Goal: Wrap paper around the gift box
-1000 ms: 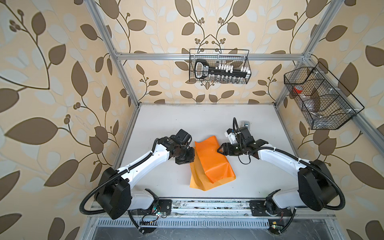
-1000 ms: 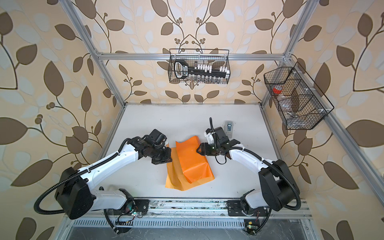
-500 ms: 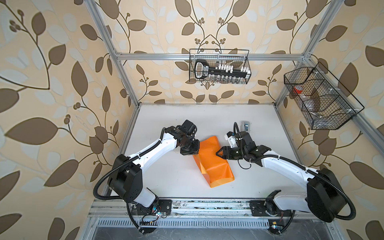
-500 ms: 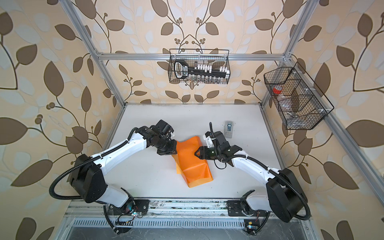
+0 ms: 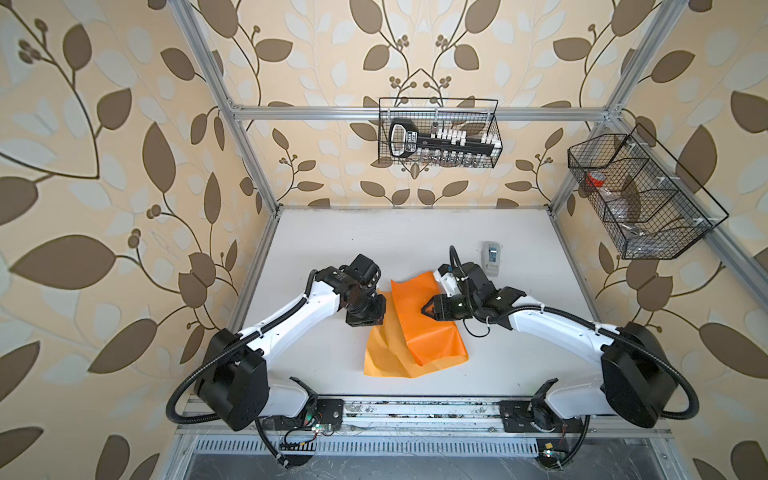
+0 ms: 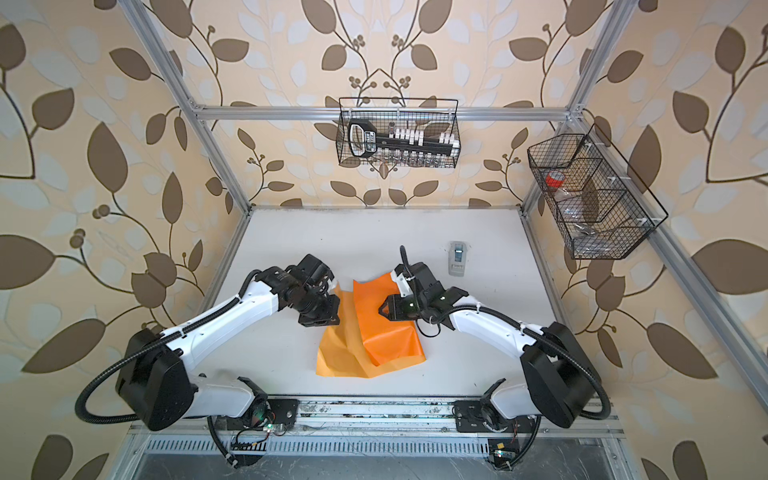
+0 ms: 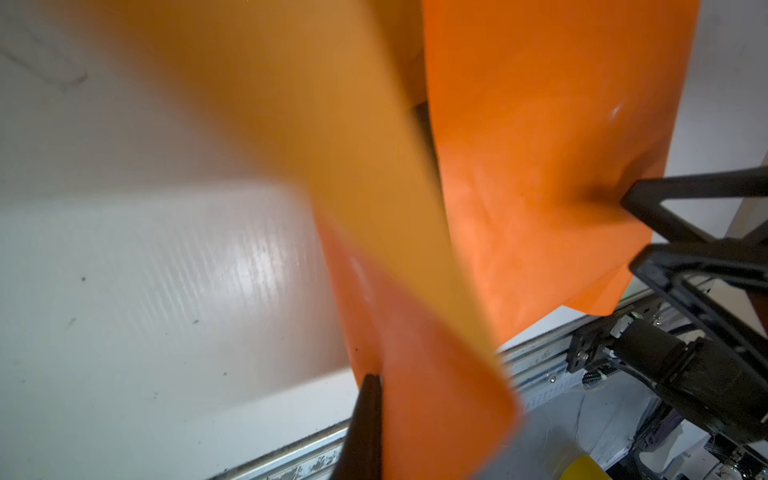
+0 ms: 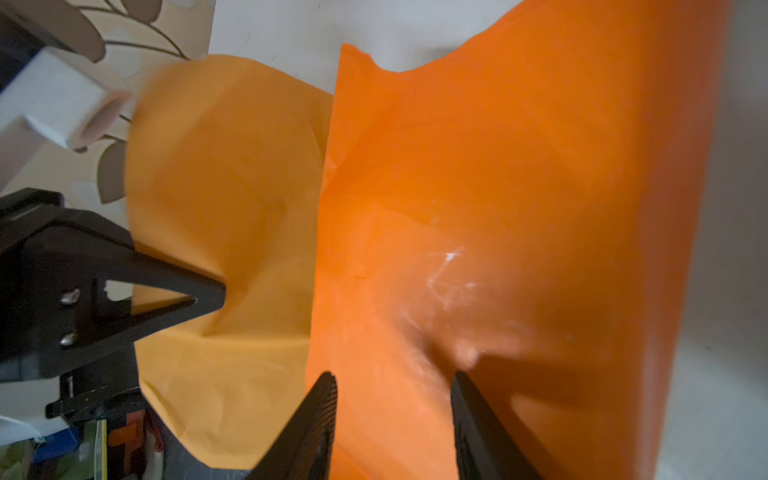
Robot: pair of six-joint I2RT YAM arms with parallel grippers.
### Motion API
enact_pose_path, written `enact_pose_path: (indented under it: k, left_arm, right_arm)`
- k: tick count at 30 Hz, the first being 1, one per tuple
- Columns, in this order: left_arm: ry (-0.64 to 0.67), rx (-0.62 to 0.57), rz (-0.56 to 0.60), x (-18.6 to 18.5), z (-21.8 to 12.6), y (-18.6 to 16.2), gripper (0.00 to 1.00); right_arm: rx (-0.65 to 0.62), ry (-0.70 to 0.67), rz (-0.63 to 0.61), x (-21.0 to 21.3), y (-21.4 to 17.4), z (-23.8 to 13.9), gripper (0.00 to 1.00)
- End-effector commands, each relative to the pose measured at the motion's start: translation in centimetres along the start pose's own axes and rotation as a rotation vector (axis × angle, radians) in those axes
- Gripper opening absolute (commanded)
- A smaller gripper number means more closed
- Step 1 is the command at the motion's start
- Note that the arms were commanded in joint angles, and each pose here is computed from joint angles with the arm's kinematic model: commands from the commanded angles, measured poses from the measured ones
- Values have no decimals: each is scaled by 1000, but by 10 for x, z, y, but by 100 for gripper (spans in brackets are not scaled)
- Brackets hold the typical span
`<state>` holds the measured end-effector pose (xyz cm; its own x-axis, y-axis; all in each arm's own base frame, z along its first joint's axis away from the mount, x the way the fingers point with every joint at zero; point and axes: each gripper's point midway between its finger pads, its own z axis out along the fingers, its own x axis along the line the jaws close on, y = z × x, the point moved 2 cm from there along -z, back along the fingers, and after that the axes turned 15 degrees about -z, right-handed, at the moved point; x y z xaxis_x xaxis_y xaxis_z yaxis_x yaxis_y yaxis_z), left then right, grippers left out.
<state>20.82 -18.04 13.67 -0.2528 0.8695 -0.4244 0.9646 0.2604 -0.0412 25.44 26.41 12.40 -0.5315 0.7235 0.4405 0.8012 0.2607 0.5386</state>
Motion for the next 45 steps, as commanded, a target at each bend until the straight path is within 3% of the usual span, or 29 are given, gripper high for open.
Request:
enact_pose_path:
  k: [1, 10, 19, 30, 45]
  left_arm:
    - [0, -59, -38, 6, -9, 3, 0]
    - [88, -131, 1, 9, -19, 27, 0]
    - [84, -211, 98, -23, -35, 62, 0]
    - [23, -114, 98, -36, -23, 55, 0]
    - [-219, 38, 61, -76, -24, 36, 0]
  right_arm:
    - [14, -4, -24, 8, 2, 12, 44]
    - [7, 0, -19, 24, 4, 33, 41]
    - [-52, -44, 15, 20, 18, 32, 39]
    - [-55, -41, 27, 15, 33, 38, 38]
    - [-48, -12, 93, 11, 30, 63, 35]
